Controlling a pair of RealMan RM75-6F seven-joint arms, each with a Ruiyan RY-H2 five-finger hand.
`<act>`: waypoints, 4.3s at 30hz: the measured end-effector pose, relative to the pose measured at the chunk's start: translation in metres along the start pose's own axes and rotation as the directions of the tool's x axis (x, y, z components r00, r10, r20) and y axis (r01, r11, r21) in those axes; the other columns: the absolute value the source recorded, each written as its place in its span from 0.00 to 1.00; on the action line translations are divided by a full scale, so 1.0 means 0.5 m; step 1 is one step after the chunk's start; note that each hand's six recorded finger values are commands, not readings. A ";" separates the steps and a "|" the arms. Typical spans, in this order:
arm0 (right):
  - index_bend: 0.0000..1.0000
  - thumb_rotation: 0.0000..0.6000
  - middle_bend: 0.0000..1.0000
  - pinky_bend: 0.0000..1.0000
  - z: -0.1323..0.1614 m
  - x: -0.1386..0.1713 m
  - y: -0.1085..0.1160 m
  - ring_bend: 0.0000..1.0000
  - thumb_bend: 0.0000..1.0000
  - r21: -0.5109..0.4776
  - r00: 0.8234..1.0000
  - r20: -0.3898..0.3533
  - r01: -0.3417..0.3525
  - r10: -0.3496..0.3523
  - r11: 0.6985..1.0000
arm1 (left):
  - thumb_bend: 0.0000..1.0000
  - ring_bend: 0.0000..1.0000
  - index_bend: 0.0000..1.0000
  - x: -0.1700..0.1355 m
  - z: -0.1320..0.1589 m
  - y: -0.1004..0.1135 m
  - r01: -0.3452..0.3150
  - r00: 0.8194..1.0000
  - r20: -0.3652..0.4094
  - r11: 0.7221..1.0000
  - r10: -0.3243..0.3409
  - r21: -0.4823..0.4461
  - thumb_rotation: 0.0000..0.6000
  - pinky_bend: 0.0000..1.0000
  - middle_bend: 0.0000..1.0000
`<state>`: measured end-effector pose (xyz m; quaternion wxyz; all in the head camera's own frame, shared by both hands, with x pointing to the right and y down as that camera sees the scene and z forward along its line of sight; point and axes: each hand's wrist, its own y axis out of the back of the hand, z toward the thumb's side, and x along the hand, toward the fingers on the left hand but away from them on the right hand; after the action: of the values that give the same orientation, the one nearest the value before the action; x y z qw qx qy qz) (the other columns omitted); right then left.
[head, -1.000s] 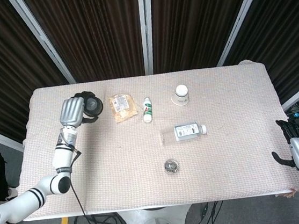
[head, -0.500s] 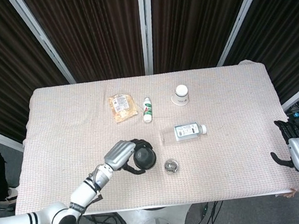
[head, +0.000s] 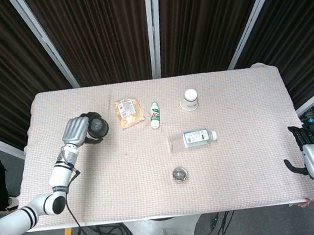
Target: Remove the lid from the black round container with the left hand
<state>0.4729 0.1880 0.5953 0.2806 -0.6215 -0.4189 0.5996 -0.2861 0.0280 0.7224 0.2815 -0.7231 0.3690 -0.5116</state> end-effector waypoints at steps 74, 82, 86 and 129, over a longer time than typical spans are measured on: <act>0.05 1.00 0.06 0.01 0.006 0.004 0.012 0.00 0.21 0.001 1.000 -0.009 0.021 -0.021 1.000 | 0.16 0.26 0.16 -0.118 0.141 -0.102 0.063 0.973 0.229 0.982 -0.021 -0.178 1.00 0.37 0.41; 0.05 1.00 0.06 0.01 0.014 0.003 0.010 0.00 0.21 0.005 1.000 -0.018 0.019 -0.019 1.000 | 0.16 0.26 0.16 -0.096 0.072 -0.080 0.015 0.990 0.138 0.989 0.005 -0.147 1.00 0.38 0.41; 0.05 1.00 0.06 0.01 0.016 0.004 0.010 0.00 0.21 0.008 1.000 -0.017 0.019 -0.019 1.000 | 0.16 0.25 0.16 -0.082 0.029 -0.089 0.019 0.997 0.081 0.990 -0.008 -0.137 1.00 0.37 0.38; 0.05 1.00 0.06 0.01 0.034 0.013 0.023 0.00 0.21 -0.012 0.996 -0.057 0.070 -0.071 0.997 | 0.04 0.11 0.15 -0.438 -0.232 0.048 -0.156 0.946 -0.234 0.948 0.224 0.277 1.00 0.19 0.19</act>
<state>0.4581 0.1852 0.5802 0.3105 -0.6247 -0.4354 0.5690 -0.4468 0.1907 0.6239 0.3691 -0.5677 0.4028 -0.6159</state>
